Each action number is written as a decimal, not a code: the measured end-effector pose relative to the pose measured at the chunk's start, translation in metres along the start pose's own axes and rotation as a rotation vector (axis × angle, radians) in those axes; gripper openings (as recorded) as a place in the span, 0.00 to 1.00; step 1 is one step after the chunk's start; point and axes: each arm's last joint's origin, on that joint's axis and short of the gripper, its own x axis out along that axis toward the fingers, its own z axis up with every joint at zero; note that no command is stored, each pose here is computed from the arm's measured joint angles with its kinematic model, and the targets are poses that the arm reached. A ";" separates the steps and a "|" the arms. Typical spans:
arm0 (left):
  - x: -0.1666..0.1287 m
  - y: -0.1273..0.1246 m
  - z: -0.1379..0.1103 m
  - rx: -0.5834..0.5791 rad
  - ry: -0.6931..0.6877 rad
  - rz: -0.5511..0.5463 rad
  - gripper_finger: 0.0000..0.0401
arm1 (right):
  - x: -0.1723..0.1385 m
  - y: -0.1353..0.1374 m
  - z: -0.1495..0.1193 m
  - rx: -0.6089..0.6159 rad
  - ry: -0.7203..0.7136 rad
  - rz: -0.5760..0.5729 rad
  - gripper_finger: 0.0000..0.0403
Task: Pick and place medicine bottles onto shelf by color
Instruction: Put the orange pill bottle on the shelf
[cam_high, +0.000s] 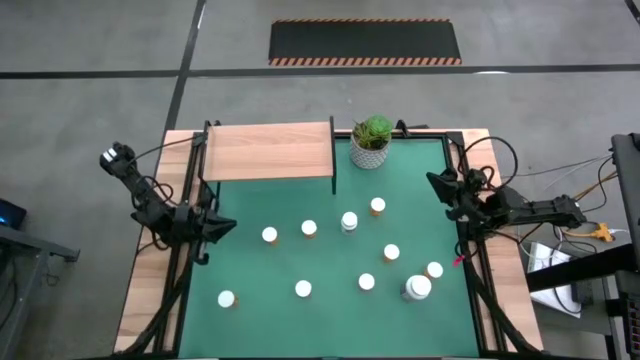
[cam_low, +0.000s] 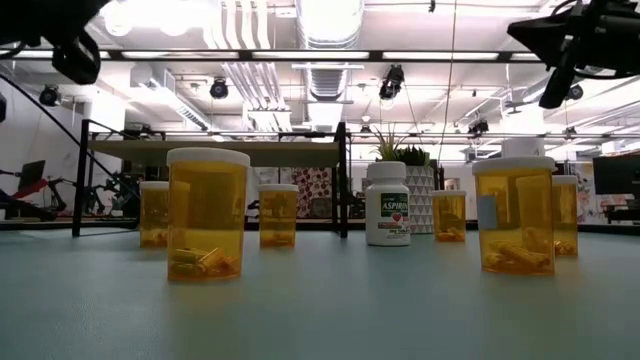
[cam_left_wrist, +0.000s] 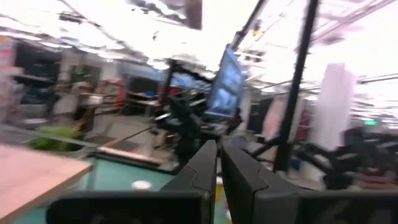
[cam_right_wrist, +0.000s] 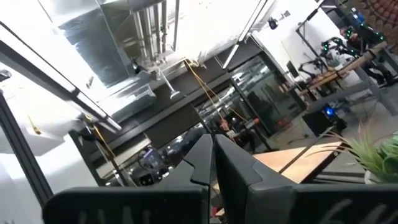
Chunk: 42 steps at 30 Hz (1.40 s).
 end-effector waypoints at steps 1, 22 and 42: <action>0.001 -0.001 0.001 0.003 0.000 -0.011 0.02 | 0.000 0.000 0.000 0.000 0.000 0.000 0.02; 0.017 -0.013 0.044 0.439 -0.264 0.117 0.02 | 0.070 0.040 0.002 -0.544 0.234 0.032 0.02; 0.007 0.002 0.056 0.721 -0.203 0.297 0.02 | 0.229 0.113 -0.039 -0.832 0.742 0.191 0.02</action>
